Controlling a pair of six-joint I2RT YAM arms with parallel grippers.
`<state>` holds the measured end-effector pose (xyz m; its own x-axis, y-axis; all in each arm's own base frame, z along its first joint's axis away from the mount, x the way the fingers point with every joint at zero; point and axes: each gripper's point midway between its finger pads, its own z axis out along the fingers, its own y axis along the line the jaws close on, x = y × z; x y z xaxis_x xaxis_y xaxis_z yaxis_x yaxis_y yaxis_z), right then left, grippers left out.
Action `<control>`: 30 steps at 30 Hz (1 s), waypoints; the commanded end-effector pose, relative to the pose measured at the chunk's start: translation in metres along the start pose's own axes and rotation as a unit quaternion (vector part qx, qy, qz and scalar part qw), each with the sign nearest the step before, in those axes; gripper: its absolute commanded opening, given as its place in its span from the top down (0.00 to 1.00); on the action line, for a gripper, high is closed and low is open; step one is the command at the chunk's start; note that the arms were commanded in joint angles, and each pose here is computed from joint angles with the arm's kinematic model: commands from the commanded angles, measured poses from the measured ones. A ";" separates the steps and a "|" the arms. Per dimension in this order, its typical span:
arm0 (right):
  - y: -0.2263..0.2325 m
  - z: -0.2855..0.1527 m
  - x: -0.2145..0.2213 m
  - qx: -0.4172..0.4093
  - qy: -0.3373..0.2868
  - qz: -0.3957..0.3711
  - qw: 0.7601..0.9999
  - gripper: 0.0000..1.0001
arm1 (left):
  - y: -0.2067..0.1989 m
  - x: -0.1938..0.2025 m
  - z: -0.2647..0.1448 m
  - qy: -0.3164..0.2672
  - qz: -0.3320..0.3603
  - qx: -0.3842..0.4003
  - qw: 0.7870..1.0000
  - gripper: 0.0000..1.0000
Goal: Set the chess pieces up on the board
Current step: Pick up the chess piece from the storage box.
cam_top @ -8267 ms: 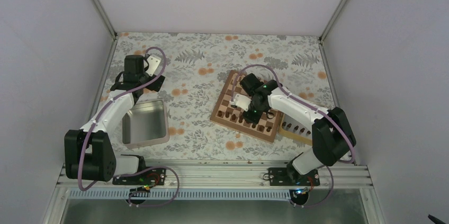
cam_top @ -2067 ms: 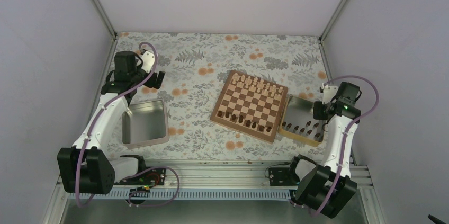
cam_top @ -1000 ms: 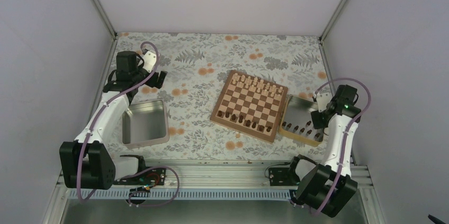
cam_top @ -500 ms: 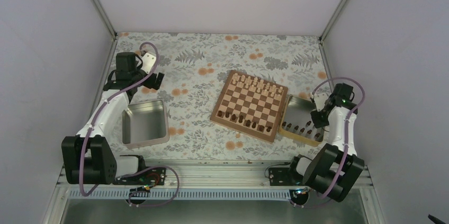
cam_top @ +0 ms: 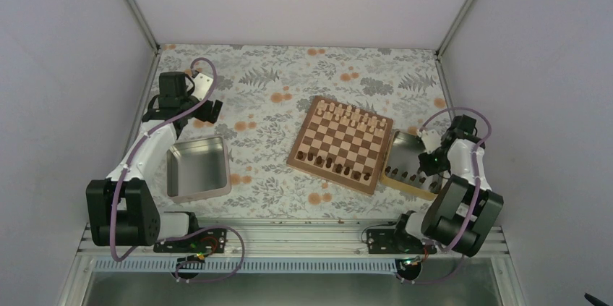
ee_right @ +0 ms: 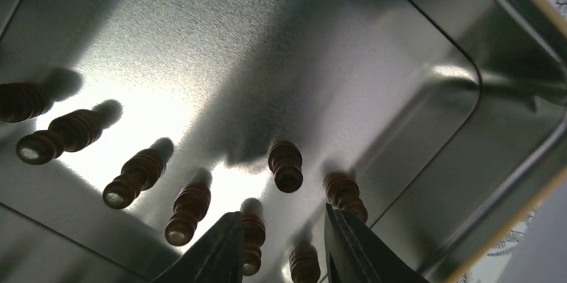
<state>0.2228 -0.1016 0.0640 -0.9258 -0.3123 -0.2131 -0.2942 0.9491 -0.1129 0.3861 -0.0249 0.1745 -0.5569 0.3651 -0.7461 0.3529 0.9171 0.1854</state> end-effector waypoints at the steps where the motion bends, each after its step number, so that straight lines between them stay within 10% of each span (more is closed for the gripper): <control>1: 0.002 0.009 -0.005 -0.012 -0.008 -0.010 1.000 0.68 | 0.002 0.001 0.004 -0.001 0.006 -0.002 1.000 0.00; 30: 0.001 0.020 -0.018 -0.006 -0.003 -0.008 1.000 0.76 | 0.000 -0.002 -0.001 -0.008 0.007 0.002 1.000 0.00</control>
<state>0.2362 -0.0963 0.0402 -0.9255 -0.3321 -0.1820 -0.3199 0.9428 -0.0933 0.3864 -0.0248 0.1731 -0.5584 0.3683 -0.7433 0.3556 0.9158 0.1866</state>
